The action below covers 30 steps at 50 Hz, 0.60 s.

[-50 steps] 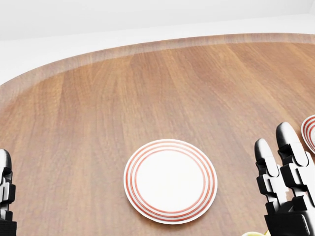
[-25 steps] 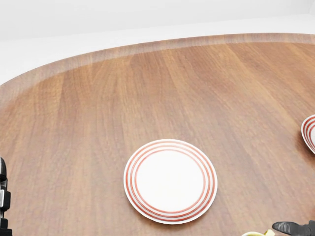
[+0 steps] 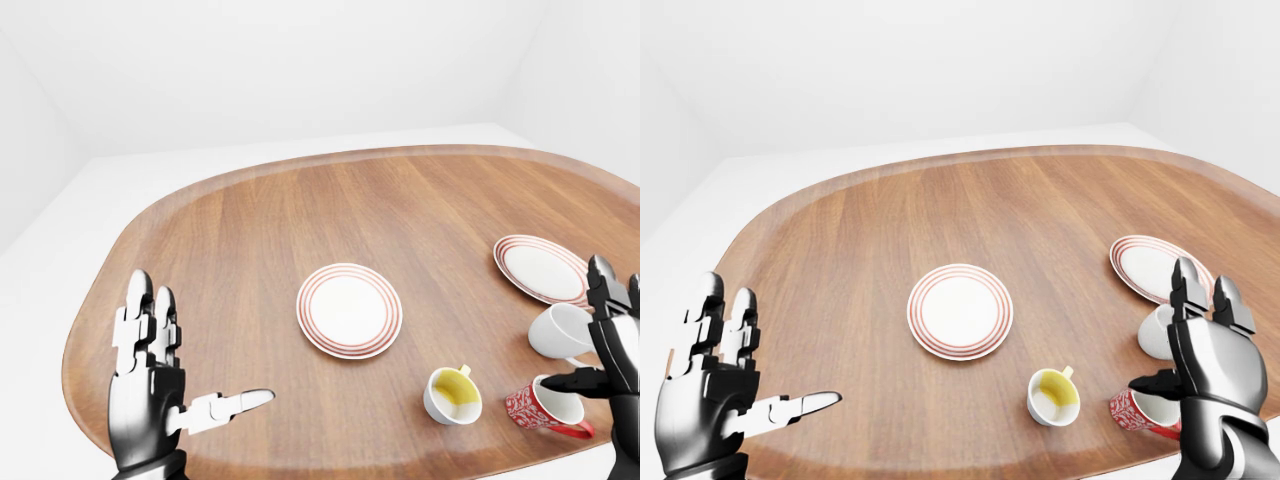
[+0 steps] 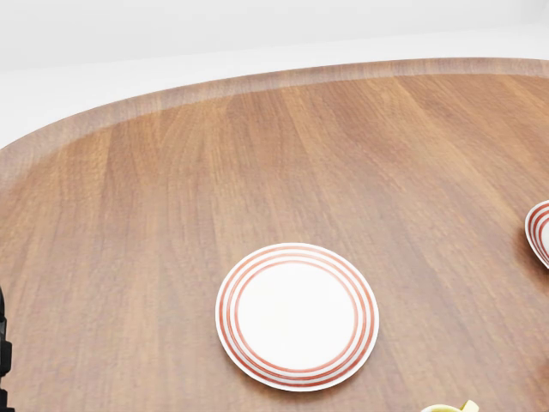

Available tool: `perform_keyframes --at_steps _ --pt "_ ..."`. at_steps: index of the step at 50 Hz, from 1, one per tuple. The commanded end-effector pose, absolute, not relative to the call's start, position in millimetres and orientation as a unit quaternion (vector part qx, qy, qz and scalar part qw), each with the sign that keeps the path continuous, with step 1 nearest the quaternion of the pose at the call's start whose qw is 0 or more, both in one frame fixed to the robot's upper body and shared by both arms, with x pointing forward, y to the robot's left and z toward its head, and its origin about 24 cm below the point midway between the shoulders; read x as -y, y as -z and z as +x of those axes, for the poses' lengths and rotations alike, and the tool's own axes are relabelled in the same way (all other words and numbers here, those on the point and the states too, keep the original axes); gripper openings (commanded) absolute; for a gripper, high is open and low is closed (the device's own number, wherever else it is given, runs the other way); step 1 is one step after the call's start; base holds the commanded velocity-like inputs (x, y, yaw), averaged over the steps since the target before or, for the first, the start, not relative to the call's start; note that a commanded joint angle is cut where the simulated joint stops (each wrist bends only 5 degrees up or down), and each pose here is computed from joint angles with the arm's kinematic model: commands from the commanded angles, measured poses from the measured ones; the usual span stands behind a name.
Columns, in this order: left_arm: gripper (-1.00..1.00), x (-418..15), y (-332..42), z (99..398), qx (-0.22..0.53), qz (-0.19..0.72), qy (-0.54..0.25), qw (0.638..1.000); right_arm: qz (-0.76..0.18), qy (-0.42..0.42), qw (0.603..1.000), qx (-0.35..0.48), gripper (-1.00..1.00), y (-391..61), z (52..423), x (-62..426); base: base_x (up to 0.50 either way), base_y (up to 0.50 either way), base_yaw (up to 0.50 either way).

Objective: Put the red mug on the left plate.

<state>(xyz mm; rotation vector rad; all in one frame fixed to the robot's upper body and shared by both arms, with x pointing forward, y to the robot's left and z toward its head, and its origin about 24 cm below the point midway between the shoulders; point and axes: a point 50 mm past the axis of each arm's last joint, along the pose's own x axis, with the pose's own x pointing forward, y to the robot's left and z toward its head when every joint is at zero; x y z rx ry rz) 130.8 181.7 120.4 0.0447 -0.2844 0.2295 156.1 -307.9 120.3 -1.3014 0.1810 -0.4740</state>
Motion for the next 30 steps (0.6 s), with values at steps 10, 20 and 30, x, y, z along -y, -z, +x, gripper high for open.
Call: perform_keyframes --at_steps 10,20,30 --pt "1.00 -182 -120 130 0.139 0.022 -0.115 0.983 -0.576 0.220 0.769 -0.171 1.00 -78 157 351 0.00 0.00 0.00" --pt "1.00 -182 -120 130 0.140 0.022 -0.116 0.983 -0.548 0.177 0.776 -0.258 1.00 -47 126 349 0.00 0.00 0.00" --pt "1.00 -183 -120 129 0.139 0.020 -0.118 0.983 -0.539 0.171 0.767 -0.303 1.00 -30 110 349 0.00 0.00 0.00"
